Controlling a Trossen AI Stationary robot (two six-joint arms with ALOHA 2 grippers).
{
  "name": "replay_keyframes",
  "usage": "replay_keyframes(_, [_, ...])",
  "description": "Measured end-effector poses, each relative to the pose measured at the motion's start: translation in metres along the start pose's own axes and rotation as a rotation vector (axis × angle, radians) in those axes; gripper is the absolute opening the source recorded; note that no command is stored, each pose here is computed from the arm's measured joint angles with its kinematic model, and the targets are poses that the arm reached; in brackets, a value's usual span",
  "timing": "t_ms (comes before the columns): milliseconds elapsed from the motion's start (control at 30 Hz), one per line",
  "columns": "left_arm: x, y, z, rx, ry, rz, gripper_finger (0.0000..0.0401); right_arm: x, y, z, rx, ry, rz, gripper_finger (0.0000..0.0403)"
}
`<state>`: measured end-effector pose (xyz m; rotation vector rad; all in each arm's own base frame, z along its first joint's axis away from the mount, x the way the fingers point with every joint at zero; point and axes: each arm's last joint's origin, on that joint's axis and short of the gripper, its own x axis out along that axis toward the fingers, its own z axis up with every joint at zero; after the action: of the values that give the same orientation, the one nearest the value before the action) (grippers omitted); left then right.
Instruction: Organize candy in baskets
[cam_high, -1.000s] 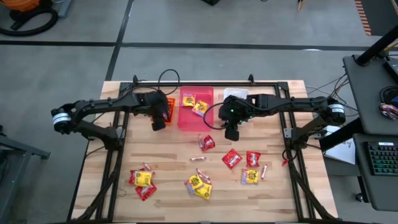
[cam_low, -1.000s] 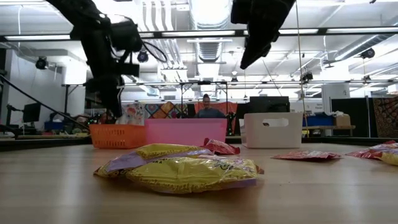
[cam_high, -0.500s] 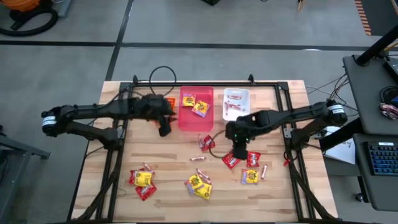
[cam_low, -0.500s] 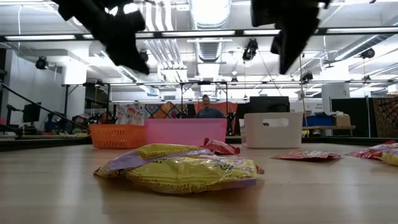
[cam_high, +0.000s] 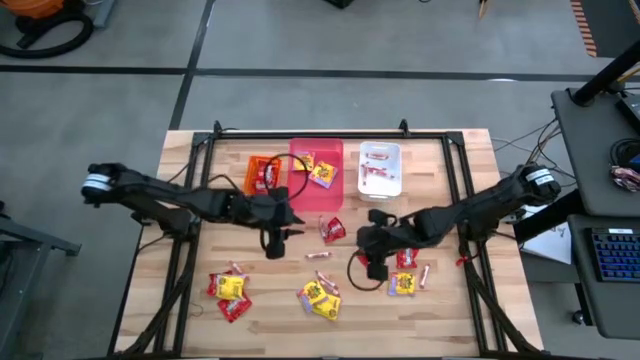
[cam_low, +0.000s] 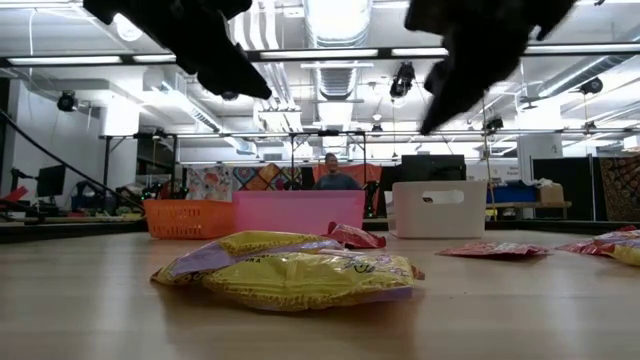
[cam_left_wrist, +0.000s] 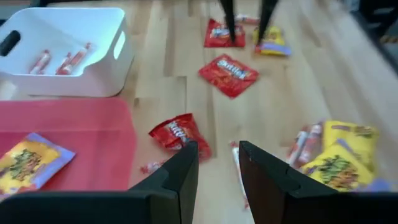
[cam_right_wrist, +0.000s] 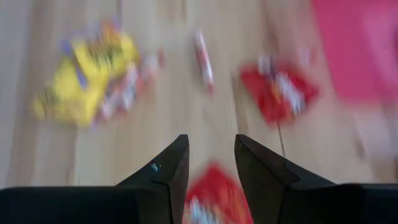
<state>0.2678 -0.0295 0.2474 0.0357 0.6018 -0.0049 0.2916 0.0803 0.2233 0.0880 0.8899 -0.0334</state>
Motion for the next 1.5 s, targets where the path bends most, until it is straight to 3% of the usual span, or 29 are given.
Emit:
replay_keyframes(200, [0.000, -0.008, 0.000, 0.016, -0.009, 0.102, 0.0100, 0.020, 0.002, 0.006, -0.037, -0.345, -0.005, 0.0123])
replay_keyframes(333, [-0.005, -0.008, 0.002, 0.004, -0.031, 0.122, 0.0100, 0.039, 0.006, 0.009, -0.098, -0.437, -0.024, 0.0123])
replay_keyframes(667, [-0.021, -0.005, 0.002, -0.011, -0.023, 0.159, 0.0100, 0.093, 0.017, 0.015, -0.129, -0.346, -0.053, 0.0139])
replay_keyframes(1100, [-0.052, -0.005, 0.007, -0.066, -0.087, 0.136, 0.0100, 0.152, 0.009, 0.011, -0.124, -0.067, -0.151, 0.0173])
replay_keyframes(1267, [-0.050, -0.007, 0.005, -0.077, -0.075, 0.130, 0.0100, 0.162, 0.010, 0.010, -0.131, -0.001, -0.135, 0.0138])
replay_keyframes(1500, [-0.037, -0.009, -0.002, -0.100, -0.077, 0.128, 0.0100, 0.166, 0.006, 0.007, -0.117, 0.059, -0.037, 0.0033])
